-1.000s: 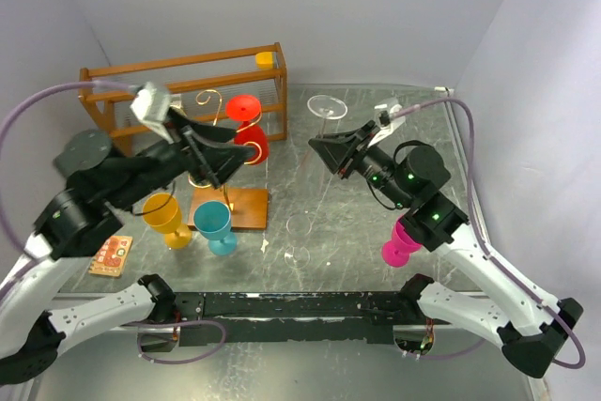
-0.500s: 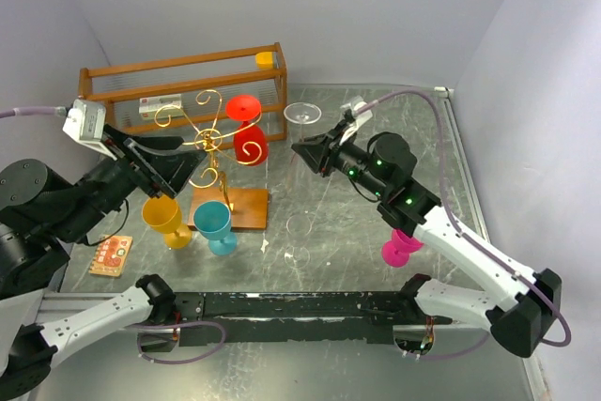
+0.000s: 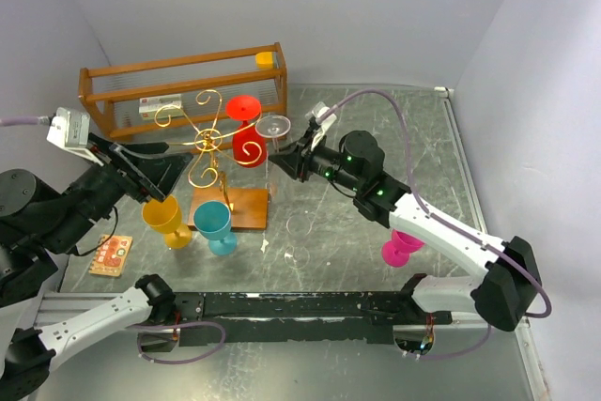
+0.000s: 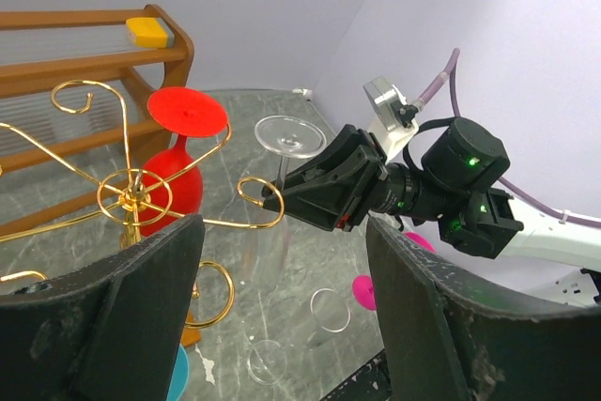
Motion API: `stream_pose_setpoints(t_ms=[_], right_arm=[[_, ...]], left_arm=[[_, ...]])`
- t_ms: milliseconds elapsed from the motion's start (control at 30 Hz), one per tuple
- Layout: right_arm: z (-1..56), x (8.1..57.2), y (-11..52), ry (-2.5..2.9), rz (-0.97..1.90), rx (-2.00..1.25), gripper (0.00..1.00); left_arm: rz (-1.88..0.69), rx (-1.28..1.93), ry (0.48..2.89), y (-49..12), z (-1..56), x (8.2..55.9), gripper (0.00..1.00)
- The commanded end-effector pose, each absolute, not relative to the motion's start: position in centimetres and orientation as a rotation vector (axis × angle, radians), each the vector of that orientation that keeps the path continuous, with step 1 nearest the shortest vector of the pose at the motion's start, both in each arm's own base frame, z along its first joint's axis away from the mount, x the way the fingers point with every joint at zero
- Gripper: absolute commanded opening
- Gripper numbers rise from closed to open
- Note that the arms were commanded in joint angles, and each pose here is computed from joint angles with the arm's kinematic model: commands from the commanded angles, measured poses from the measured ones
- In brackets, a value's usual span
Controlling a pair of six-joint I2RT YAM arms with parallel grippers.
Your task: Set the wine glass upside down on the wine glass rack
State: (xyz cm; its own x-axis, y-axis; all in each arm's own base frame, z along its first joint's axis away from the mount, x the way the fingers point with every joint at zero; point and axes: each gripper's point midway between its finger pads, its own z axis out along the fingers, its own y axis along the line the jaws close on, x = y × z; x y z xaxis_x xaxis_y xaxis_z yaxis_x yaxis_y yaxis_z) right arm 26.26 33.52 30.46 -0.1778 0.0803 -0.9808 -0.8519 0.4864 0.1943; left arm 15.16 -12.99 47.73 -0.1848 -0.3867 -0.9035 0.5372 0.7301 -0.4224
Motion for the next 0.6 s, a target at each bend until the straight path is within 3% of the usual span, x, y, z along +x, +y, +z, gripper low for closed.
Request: stream_pose_setpoints(t_ms=[0, 567], right_arm=[[33.1, 26.1, 34.8, 1.384, 0.988, -0.720, 0.00], [31.1, 25.6, 38.5, 1.366, 0.959, -0.832, 0.00]], left_arm=[[-0.833, 0.110, 1.568, -12.7, 47.6, 14.9, 0.80], [-0.922, 0.175, 1.537, -13.6, 47.5, 13.5, 0.80]])
